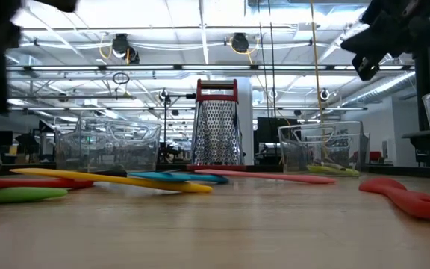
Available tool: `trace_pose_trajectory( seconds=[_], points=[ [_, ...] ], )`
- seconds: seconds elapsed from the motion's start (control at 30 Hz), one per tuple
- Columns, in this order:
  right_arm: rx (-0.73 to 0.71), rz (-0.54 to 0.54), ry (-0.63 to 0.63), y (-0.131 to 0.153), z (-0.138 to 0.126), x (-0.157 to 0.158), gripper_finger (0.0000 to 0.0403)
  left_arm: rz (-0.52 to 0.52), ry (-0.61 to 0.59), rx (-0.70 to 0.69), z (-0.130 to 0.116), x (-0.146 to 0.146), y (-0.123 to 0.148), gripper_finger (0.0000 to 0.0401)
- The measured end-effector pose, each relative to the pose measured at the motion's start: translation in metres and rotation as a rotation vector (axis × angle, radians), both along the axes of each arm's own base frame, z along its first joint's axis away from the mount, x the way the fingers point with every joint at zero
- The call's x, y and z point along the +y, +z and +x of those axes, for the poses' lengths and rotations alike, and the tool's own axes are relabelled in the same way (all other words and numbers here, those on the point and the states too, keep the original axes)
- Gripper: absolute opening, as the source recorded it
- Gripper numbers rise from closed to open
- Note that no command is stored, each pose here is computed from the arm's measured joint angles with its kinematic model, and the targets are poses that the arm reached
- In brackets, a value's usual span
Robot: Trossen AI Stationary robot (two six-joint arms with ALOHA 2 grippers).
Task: Pick & Place Kitchen Items
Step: Put the silver knife into the top left transparent bin
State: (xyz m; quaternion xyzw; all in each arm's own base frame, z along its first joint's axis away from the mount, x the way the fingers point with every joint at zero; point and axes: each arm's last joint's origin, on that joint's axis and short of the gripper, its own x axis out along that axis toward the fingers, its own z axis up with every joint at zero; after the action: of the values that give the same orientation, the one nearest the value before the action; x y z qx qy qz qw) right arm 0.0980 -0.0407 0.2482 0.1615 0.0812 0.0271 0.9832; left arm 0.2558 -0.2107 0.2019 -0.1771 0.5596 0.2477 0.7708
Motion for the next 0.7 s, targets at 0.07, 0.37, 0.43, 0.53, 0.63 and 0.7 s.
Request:
trace_pose_trajectory(
  seconds=[0.07,0.37,0.43,0.53,0.63,0.7],
  points=[
    [0.016,0.011,-0.001,-0.008,0.001,-0.001,0.0000,-0.035,-0.026,0.029,-0.007,-0.008,0.000,0.0063],
    [-0.035,0.054,-0.007,-0.021,0.006,-0.003,0.0000,0.012,-0.187,0.080,-0.032,-0.026,0.000,0.0063],
    [-0.046,0.047,-0.006,-0.019,0.006,-0.003,0.0000,0.050,-0.197,0.069,-0.035,-0.027,0.001,0.0063],
    [-0.066,0.023,-0.002,-0.017,0.006,-0.003,0.0000,0.090,-0.218,0.042,-0.036,-0.028,0.001,0.0063],
    [-0.065,0.003,0.001,-0.018,0.006,-0.003,0.0000,0.120,-0.257,0.027,-0.037,-0.029,0.000,0.0063],
    [-0.064,0.005,0.001,-0.018,0.006,-0.003,0.0000,0.125,-0.278,0.026,-0.037,-0.028,-0.003,0.0063]
  ],
)
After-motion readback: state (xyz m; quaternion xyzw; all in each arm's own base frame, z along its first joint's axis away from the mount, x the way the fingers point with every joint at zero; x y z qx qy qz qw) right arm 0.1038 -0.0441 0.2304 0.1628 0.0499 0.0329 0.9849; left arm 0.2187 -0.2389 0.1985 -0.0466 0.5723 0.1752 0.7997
